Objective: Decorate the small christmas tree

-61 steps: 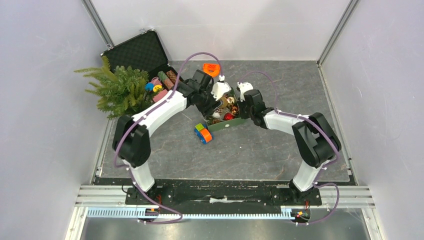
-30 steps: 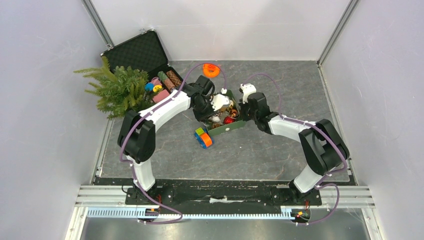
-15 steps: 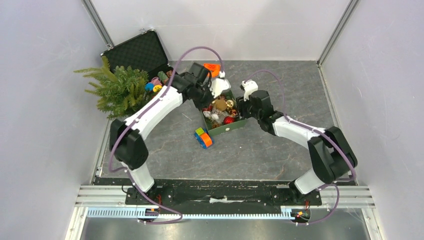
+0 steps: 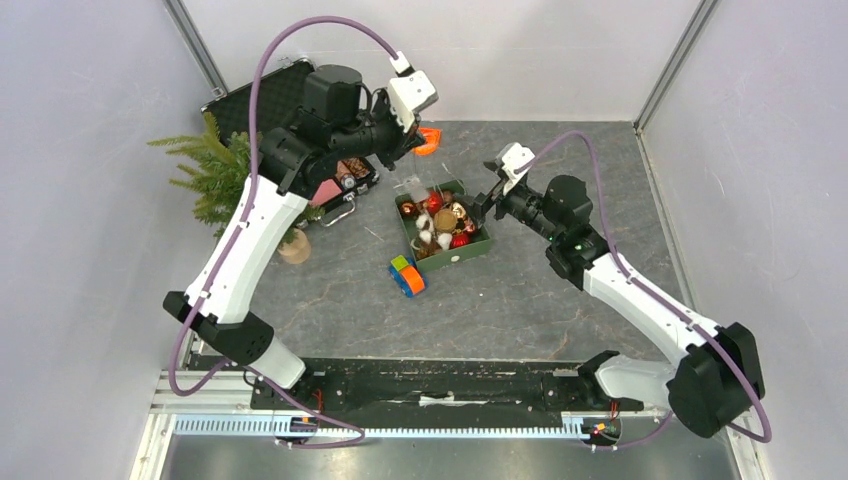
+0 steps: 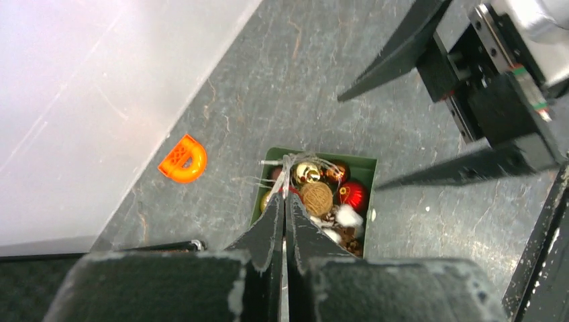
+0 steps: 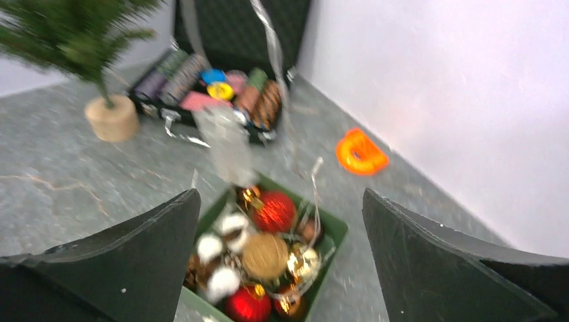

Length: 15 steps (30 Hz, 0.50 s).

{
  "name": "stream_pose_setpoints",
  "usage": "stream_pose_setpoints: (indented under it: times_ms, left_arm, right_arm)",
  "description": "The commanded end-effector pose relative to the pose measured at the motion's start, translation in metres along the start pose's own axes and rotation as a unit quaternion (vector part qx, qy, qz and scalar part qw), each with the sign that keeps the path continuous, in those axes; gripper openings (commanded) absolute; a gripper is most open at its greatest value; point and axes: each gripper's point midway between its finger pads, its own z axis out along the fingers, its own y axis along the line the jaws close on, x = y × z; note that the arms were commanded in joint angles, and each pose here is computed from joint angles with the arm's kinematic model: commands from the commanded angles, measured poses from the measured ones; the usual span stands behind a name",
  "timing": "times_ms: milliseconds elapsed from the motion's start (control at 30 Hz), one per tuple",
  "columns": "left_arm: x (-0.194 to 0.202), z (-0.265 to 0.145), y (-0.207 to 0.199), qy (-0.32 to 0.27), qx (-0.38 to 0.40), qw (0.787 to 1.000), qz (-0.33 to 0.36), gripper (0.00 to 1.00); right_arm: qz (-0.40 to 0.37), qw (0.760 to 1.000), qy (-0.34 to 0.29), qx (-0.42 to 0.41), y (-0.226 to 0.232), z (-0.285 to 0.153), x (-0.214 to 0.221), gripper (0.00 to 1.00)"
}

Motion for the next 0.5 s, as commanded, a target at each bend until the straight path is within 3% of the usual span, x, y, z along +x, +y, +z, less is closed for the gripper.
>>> stream_pose_setpoints:
  times_ms: [0, 267, 467]
  left_arm:
    - [-0.039, -0.022, -0.004, -0.057, 0.002, 0.998, -0.014, 0.02]
    - [-0.077, -0.053, 0.002, -0.110, -0.024, 0.993, -0.024, 0.02]
    - [-0.098, -0.075, 0.004, -0.142, -0.041, 0.989, -0.024, 0.02]
  right_arm:
    - [-0.046, 0.988, -0.117, -0.088, 0.038, 0.004, -0.063, 0.96]
    - [-0.013, 0.990, -0.117, -0.080, 0.037, 0.047, -0.070, 0.98]
    - [-0.006, 0.990, -0.111, -0.085, 0.044, 0.077, -0.050, 0.98]
